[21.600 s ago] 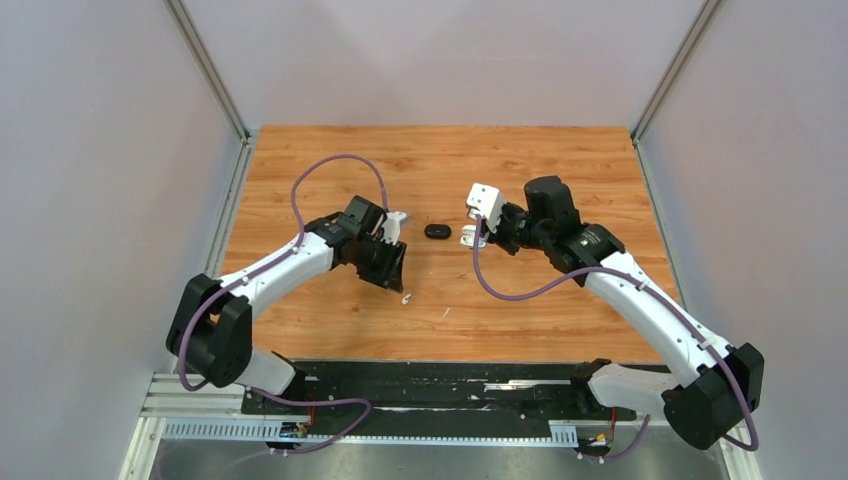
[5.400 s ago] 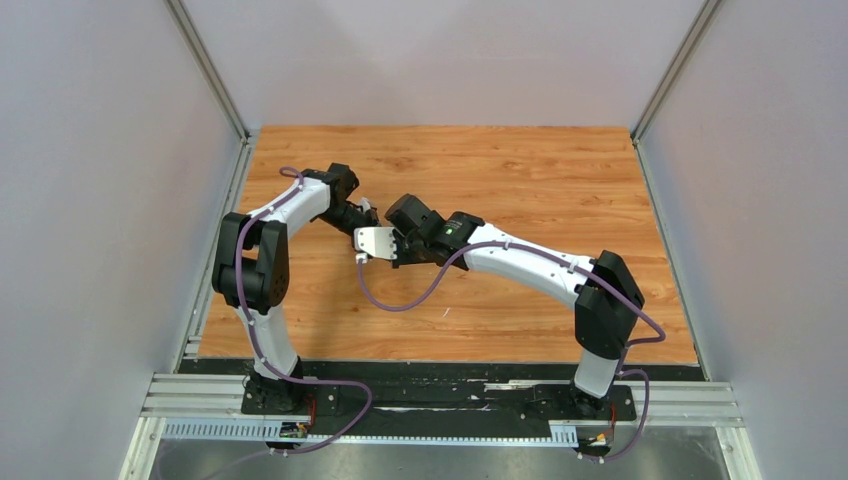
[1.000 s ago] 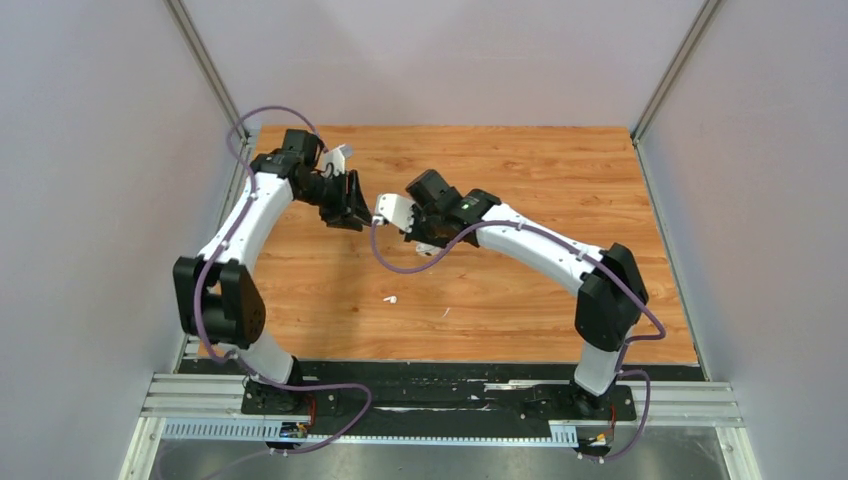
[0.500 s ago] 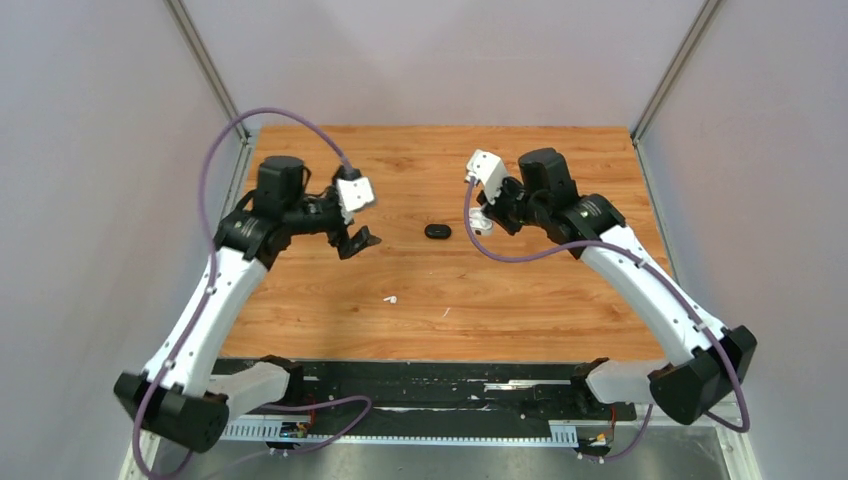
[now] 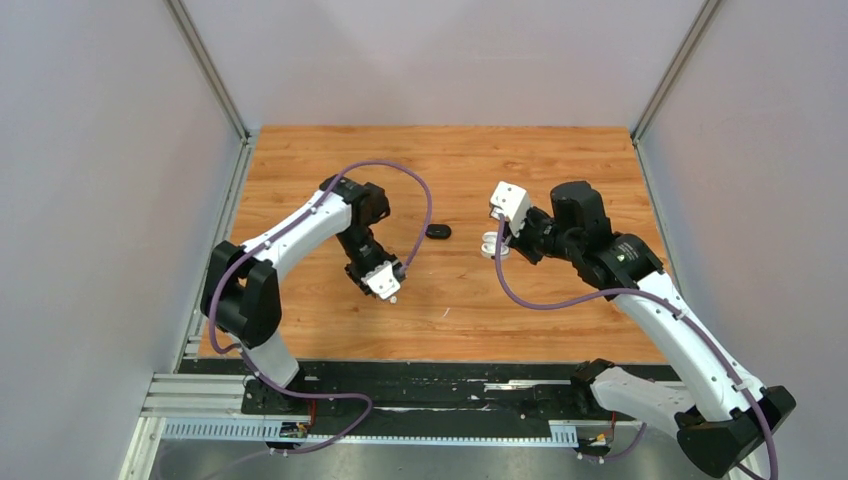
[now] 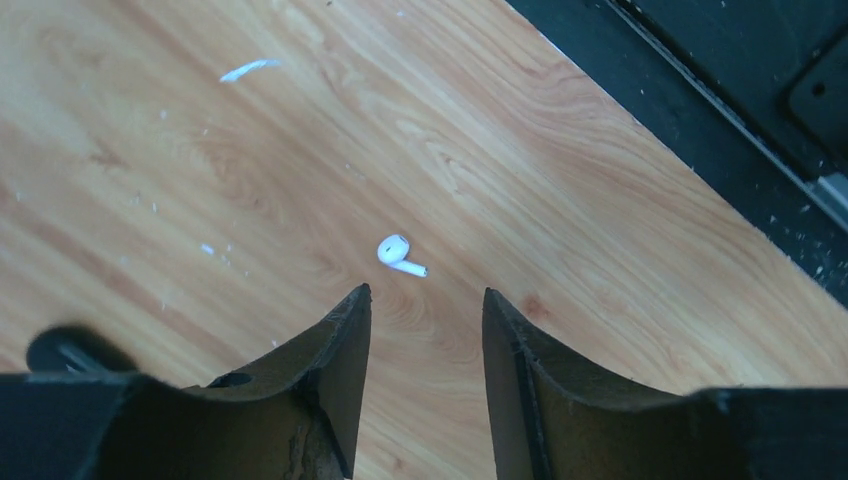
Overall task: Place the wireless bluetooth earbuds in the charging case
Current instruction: Pick up the earbud from the center of the board.
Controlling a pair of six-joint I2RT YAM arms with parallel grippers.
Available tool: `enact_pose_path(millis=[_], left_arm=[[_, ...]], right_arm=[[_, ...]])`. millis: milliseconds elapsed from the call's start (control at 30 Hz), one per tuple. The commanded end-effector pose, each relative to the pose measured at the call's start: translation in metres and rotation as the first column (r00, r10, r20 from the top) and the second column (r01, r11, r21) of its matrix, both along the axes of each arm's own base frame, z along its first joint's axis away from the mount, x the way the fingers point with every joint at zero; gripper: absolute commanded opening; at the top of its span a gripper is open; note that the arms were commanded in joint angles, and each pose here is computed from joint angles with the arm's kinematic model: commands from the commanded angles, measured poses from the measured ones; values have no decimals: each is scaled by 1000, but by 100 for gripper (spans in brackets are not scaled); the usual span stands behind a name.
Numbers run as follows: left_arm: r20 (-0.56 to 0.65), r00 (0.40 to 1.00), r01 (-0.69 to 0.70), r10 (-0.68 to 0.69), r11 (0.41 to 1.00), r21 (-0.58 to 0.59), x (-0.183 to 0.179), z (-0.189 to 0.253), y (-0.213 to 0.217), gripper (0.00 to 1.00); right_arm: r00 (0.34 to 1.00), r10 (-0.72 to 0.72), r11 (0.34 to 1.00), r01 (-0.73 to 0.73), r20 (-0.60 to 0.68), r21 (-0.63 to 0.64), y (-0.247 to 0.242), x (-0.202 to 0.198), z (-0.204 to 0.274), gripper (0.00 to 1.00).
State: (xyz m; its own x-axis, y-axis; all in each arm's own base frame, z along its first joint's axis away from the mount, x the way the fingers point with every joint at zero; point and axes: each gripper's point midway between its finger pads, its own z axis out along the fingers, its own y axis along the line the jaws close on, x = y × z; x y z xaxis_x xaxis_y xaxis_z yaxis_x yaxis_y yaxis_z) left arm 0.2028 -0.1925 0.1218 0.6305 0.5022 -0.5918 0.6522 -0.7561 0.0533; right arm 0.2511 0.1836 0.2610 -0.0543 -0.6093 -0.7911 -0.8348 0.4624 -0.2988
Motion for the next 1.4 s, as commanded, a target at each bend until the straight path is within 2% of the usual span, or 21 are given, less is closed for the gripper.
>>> enact_pose_path(millis=[0, 100, 233, 500, 633, 1367], left_arm=[[128, 942, 308, -310, 951, 32, -3, -13, -3, 49], [176, 928, 324, -329, 944, 58, 12, -28, -17, 46], [133, 935, 314, -329, 941, 124, 23, -48, -25, 44], [156, 928, 311, -339, 933, 178, 39, -71, -38, 43], [143, 908, 354, -393, 904, 239, 44, -84, -29, 41], [74, 891, 424, -448, 879, 218, 27, -89, -25, 38]], right_arm=[[999, 8, 1000, -9, 36, 19, -3, -5, 8, 0], [999, 17, 1000, -17, 46, 2, -5, -5, 6, 0], [999, 17, 1000, -16, 46, -6, -6, -5, 3, 0], [999, 34, 999, -35, 40, 5, 0, -3, 4, 0], [998, 51, 999, -51, 42, -3, 2, -1, 1, 0], [999, 32, 999, -32, 22, -26, -2, 4, -13, 0]])
